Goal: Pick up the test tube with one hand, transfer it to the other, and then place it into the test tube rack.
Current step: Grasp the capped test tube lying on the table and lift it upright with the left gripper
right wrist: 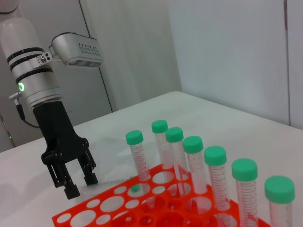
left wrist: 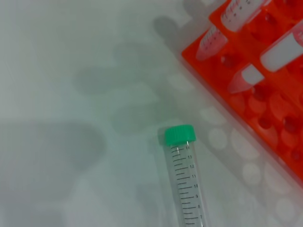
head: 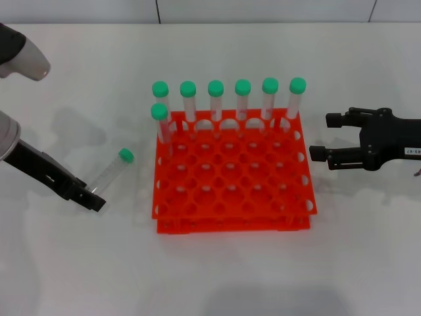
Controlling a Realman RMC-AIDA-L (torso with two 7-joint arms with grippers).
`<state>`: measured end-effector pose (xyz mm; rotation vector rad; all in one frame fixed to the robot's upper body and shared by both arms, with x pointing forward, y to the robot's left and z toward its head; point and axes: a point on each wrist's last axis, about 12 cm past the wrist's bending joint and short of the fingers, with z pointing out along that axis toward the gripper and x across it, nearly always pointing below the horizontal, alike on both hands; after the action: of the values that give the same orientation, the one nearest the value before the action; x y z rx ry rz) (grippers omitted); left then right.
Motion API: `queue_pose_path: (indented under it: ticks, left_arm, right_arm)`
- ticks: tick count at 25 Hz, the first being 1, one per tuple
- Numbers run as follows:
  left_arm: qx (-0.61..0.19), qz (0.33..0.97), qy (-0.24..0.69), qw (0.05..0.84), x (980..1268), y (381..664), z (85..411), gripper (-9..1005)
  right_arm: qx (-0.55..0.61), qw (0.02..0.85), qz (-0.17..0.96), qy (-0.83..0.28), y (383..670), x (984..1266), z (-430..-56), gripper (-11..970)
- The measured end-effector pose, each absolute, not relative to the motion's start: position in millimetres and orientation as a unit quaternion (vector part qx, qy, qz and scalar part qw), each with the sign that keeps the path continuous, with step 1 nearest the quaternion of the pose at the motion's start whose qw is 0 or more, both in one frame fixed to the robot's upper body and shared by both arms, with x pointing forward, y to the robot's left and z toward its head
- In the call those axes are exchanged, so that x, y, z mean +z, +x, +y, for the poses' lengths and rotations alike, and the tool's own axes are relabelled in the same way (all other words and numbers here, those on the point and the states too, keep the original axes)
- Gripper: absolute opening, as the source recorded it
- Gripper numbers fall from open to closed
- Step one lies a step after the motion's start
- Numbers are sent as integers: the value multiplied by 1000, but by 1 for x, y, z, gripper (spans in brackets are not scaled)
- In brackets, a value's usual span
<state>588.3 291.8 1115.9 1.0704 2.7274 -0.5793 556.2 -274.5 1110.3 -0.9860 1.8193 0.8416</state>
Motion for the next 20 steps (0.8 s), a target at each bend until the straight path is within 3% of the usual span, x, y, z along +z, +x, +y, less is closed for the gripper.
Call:
queue_pose_path:
  ticks: [7,20]
  left_arm:
    - [-192,910,358,77,1116,588,292,625]
    - [-185,911,361,80,1116,590,291,449]
  right_arm:
    - [339,439,732,-397,556,1110,-274,852]
    - [338,439,732,-396,557,1110,-274,852]
